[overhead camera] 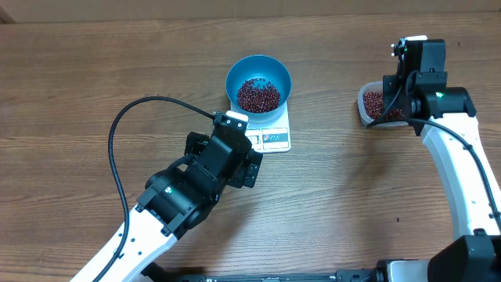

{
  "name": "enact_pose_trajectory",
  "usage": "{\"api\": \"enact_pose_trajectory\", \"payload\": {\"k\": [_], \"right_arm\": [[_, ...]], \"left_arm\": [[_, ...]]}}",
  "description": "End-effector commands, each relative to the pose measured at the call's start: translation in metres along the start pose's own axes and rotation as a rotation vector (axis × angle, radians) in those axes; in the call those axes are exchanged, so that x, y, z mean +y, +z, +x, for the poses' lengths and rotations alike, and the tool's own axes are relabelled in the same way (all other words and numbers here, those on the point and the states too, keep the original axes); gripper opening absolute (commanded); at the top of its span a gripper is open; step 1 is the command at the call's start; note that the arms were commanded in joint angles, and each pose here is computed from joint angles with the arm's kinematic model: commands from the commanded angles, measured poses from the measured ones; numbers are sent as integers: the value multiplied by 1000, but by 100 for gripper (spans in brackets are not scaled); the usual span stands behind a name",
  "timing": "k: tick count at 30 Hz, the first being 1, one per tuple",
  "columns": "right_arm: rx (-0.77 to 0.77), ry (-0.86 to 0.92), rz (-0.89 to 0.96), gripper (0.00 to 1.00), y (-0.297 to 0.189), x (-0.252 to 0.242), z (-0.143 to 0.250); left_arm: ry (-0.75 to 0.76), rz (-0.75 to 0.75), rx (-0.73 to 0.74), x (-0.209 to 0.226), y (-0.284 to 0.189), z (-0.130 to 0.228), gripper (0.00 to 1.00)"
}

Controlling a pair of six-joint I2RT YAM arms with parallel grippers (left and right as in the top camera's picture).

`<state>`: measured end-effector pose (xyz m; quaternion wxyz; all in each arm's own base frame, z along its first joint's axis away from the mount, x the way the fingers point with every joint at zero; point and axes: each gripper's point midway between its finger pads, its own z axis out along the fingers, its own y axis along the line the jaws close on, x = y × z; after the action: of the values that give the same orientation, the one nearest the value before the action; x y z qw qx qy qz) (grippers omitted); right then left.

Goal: Scoop item into bowl and weigh 150g on scale
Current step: 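Lower the red cup into the beans with the right gripper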

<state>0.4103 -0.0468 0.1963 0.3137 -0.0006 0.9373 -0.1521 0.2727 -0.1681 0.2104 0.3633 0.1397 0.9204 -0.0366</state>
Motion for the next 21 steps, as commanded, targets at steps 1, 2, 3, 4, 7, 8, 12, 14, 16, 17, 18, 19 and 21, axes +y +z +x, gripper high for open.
{"api": "enact_pose_trajectory", "payload": {"k": [1, 2, 3, 4, 7, 8, 12, 14, 16, 17, 18, 19, 21], "right_arm": [[8, -2, 53, 4, 1, -8, -2], [13, -4, 59, 4, 0, -9, -1], [14, -4, 60, 4, 1, -10, -1], [14, -3, 60, 3, 1, -10, -1], [17, 3, 64, 3, 2, -13, 0], [19, 6, 65, 4, 2, -14, 1], [41, 16, 68, 4, 8, -15, 5], [52, 13, 67, 4, 10, -14, 8], [62, 10, 66, 4, 13, -14, 10], [64, 9, 66, 4, 14, -13, 10], [64, 9, 66, 3, 15, -13, 10], [65, 9, 66, 4, 17, -13, 10], [70, 9, 67, 4, 21, -12, 10]], "left_arm": [[3, -12, 6, 4, 2, 1, 99], [3, -12, 6, 4, 2, 1, 99], [3, -12, 6, 4, 2, 1, 99], [3, -12, 6, 4, 2, 1, 99], [3, -12, 6, 4, 2, 1, 99], [3, -12, 6, 4, 2, 1, 99], [3, -12, 6, 4, 2, 1, 99], [3, -12, 6, 4, 2, 1, 99], [3, -12, 6, 4, 2, 1, 99], [3, -12, 6, 4, 2, 1, 99], [3, -12, 6, 4, 2, 1, 99], [3, -12, 6, 4, 2, 1, 99], [3, -12, 6, 4, 2, 1, 99]]}}
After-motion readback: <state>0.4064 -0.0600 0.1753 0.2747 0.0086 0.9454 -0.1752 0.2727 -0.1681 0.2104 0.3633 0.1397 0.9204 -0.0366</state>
